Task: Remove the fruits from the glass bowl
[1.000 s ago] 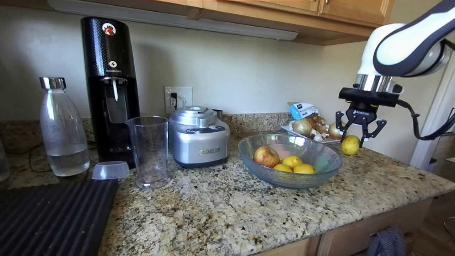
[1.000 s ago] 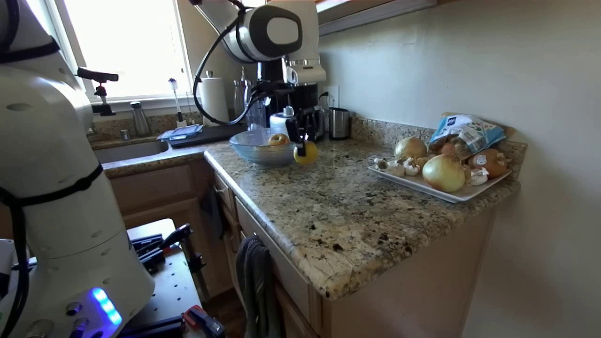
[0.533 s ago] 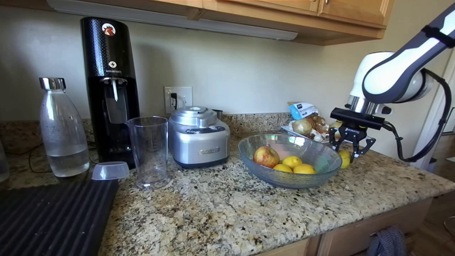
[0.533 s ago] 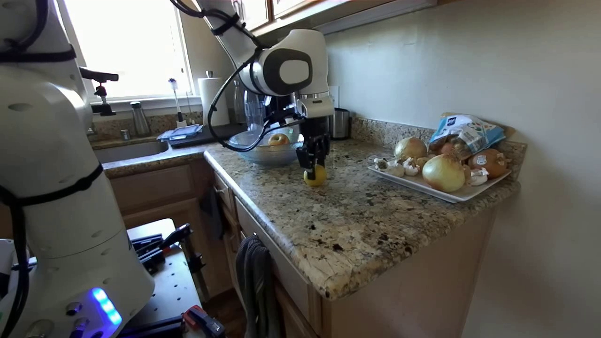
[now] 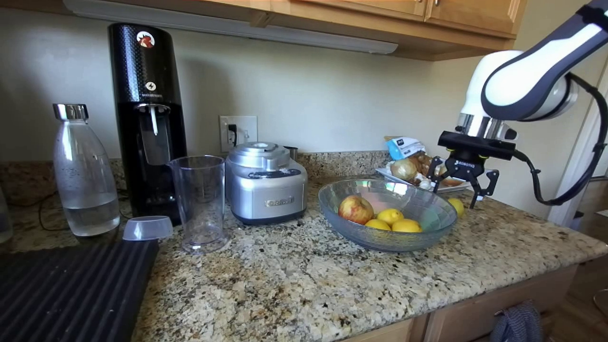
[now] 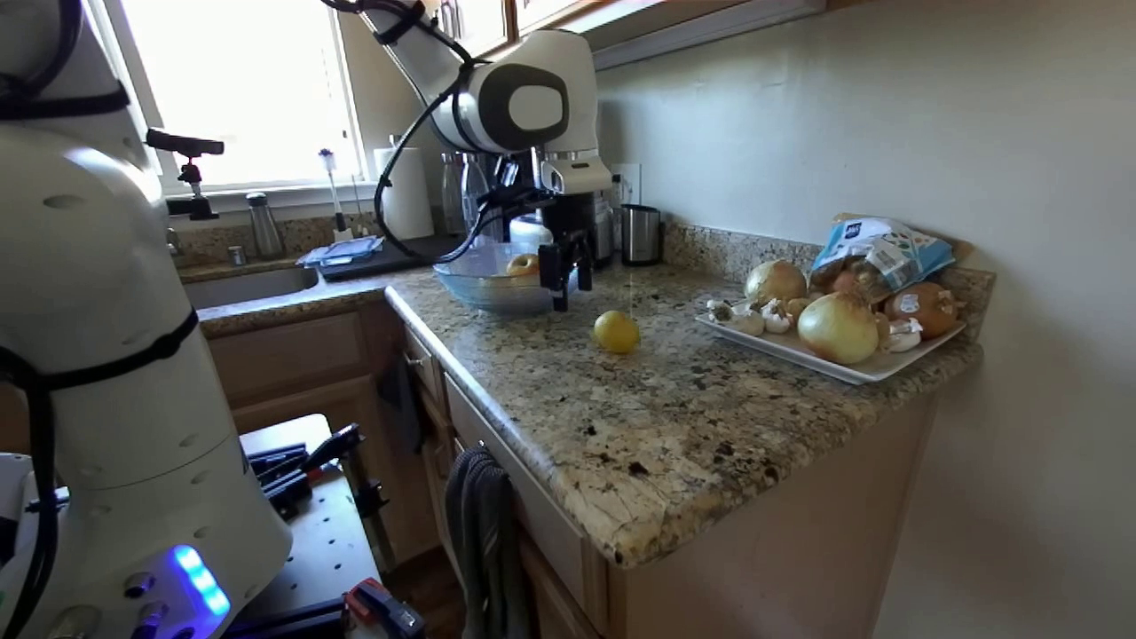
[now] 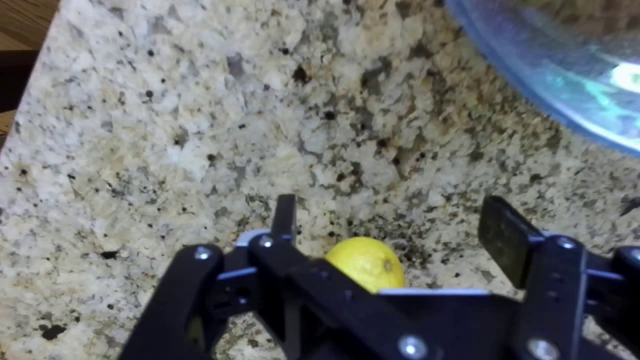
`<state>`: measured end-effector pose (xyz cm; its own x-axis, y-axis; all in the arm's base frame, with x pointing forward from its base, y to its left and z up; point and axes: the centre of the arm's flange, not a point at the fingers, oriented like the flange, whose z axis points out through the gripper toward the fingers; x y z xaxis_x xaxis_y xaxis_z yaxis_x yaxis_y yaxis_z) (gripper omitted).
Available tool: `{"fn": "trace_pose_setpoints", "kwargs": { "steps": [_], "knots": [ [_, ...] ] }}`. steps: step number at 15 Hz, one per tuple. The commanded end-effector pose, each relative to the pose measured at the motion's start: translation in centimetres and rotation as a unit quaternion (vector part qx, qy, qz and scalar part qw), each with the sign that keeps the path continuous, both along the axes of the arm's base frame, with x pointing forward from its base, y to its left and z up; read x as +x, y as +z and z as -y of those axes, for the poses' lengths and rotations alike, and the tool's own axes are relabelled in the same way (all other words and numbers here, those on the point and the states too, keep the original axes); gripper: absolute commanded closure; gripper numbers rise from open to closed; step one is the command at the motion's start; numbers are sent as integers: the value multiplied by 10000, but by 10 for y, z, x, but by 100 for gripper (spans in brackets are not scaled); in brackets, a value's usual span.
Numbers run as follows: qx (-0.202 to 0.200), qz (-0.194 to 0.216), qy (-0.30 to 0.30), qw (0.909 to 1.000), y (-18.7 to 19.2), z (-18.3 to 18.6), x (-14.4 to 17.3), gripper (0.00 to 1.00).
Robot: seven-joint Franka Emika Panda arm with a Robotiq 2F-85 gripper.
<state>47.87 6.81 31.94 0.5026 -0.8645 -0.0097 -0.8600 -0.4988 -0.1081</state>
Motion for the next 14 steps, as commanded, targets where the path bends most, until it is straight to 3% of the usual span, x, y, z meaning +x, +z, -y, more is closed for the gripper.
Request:
{"fn": "trace_pose_setpoints", "kwargs": {
  "steps": [1, 6, 8, 11, 14],
  "knots": [
    [-105, 72, 386, 9992, 56, -15, -21, 0],
    [-88, 296, 1143, 9930, 100, -53, -26, 0],
    [-70, 368, 1731, 9842, 104, -82, -24, 0],
    [38, 358, 2625, 9643, 103, -132, -23, 0],
    [24, 294, 3464, 9376, 94, -167, -24, 0]
  ]
}}
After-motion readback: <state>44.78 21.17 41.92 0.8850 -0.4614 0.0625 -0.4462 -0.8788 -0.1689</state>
